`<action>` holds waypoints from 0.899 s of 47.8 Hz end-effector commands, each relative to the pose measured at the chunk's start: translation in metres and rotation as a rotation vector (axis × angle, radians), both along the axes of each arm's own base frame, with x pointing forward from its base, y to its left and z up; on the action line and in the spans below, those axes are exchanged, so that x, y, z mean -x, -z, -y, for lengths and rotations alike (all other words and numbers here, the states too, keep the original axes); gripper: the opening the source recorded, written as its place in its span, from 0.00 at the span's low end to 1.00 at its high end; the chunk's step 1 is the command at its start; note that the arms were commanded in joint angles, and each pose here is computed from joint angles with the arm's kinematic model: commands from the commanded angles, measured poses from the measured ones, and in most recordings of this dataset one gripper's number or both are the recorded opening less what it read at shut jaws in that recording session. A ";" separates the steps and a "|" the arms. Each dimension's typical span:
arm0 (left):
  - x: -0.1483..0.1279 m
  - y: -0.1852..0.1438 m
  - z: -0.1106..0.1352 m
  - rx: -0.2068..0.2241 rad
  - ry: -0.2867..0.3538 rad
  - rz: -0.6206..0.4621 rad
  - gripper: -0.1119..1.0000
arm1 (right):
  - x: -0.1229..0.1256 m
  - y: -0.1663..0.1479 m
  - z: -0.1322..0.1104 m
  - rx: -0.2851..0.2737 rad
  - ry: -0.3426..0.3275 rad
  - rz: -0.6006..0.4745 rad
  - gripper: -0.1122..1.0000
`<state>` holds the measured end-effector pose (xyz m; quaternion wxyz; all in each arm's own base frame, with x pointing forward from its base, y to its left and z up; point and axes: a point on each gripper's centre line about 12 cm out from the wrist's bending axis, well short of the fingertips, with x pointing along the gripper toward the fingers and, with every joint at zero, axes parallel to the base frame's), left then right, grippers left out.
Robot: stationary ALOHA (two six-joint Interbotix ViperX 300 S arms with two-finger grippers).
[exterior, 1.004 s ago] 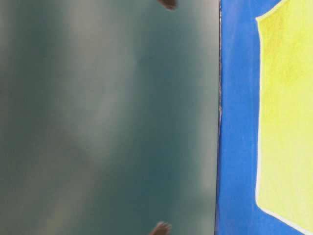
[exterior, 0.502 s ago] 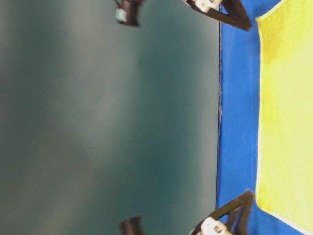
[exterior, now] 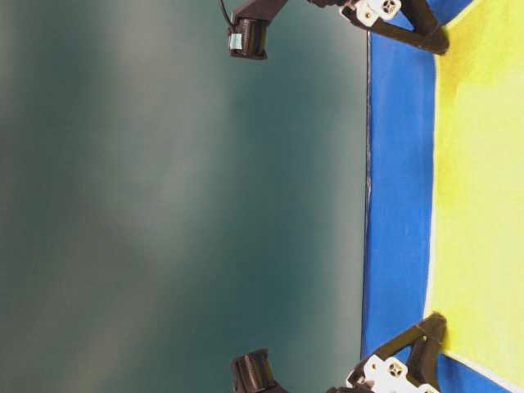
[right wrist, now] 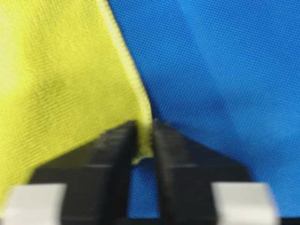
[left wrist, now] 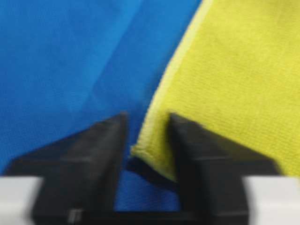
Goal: Fold the yellow towel.
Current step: 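Move both grippers to the towel's top corners and pinch them, then lift the top corners and fold them down toward the bottom edge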
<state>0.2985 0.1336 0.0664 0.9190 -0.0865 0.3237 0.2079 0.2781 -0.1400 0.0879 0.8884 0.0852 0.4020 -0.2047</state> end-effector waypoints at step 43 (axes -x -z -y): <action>-0.018 -0.069 0.020 -0.120 0.165 0.015 0.11 | 0.007 -0.055 -0.014 -0.001 0.004 0.065 0.13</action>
